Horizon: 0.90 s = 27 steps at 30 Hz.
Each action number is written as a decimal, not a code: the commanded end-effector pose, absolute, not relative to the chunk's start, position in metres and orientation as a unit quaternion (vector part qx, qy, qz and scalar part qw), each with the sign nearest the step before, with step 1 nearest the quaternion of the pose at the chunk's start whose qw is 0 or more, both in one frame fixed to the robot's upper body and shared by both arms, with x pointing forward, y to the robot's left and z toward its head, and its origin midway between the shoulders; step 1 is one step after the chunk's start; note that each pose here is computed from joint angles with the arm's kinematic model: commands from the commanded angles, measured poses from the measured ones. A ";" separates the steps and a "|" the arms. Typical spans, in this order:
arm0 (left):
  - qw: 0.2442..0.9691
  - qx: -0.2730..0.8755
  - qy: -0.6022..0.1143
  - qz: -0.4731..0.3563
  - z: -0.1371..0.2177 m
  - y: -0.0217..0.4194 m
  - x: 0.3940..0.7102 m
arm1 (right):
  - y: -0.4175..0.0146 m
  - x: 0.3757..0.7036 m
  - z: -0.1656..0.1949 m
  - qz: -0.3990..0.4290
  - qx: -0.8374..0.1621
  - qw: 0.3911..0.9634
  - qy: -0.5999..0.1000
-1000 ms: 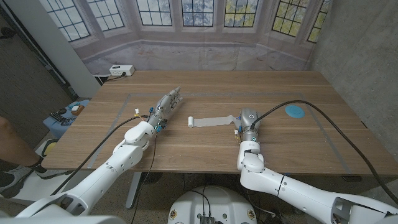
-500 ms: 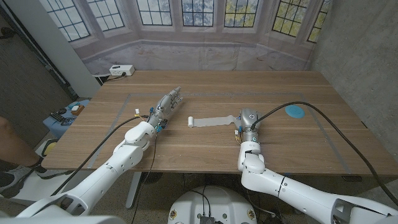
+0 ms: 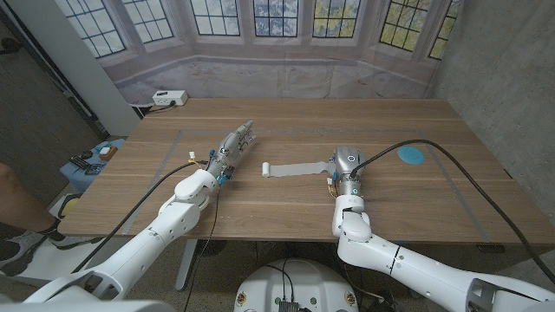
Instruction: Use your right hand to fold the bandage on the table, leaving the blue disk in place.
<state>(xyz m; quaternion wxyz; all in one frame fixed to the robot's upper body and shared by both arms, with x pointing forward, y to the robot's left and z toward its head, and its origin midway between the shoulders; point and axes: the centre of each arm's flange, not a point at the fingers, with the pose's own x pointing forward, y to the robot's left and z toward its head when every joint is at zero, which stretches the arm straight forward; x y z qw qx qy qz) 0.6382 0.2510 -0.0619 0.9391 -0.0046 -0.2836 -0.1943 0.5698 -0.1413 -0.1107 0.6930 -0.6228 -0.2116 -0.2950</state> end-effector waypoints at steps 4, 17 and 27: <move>0.940 -0.007 -0.282 -0.194 -0.065 0.254 0.638 | -0.138 0.560 -0.099 -0.279 -0.627 0.704 -0.184; 0.940 -0.005 -0.279 -0.196 -0.066 0.254 0.640 | -0.139 0.550 -0.104 -0.268 -0.629 0.714 -0.152; 0.940 -0.004 -0.279 -0.198 -0.065 0.255 0.641 | -0.143 0.549 -0.107 -0.261 -0.635 0.714 -0.140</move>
